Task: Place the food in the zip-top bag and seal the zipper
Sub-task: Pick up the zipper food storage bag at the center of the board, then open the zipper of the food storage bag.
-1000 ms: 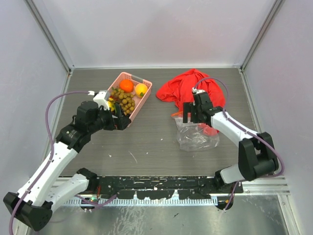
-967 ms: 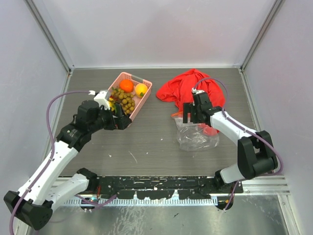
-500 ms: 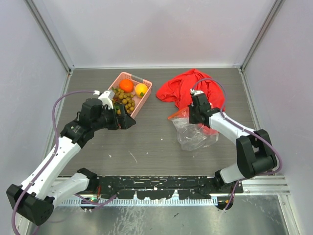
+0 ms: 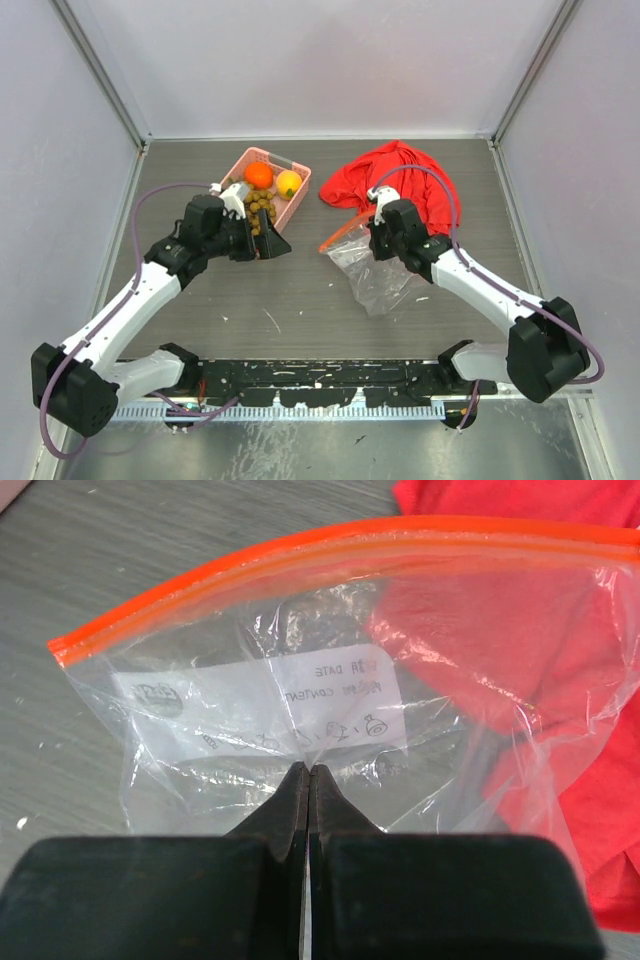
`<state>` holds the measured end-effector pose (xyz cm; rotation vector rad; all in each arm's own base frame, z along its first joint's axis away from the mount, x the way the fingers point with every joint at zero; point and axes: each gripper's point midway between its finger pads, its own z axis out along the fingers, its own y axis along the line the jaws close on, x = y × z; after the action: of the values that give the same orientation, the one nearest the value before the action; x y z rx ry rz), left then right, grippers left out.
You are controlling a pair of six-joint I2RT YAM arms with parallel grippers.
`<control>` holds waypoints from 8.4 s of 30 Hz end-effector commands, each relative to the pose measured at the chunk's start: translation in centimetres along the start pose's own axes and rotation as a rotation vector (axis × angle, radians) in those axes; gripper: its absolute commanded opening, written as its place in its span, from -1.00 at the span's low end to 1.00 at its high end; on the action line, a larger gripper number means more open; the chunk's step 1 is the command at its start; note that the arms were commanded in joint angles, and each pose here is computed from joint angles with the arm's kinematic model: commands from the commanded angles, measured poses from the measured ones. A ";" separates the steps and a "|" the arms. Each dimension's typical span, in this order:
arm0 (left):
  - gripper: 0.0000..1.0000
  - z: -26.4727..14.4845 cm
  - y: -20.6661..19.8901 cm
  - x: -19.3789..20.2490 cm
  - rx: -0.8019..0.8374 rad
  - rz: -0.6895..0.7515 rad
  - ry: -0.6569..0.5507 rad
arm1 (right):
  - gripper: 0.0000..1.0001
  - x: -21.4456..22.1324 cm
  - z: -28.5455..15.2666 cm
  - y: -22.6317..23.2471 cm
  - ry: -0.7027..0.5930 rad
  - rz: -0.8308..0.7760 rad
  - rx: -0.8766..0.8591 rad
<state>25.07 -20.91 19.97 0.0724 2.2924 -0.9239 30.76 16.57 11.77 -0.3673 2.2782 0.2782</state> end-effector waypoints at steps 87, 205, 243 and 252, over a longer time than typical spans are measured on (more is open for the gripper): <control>-1.00 1.3 -12.0 -6.3 -0.221 0.633 -0.450 | 0.84 -12.5 -13.7 7.6 -0.458 0.348 -0.256; -1.00 7.0 -6.7 -0.9 -0.369 0.042 -0.259 | 0.21 -7.6 -6.8 5.2 -0.174 0.157 0.034; -1.00 4.2 -3.9 -1.5 -0.431 -0.049 -0.391 | -0.99 -7.2 -8.2 3.1 -0.226 0.017 0.371; -1.00 6.1 -5.4 -0.7 -0.367 -0.017 -0.313 | -0.99 -8.4 -10.6 0.3 -0.255 -0.109 0.482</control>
<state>26.84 -27.89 19.24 -0.2670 2.1461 -0.4404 28.37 17.78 21.58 -0.1928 2.0808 -0.1369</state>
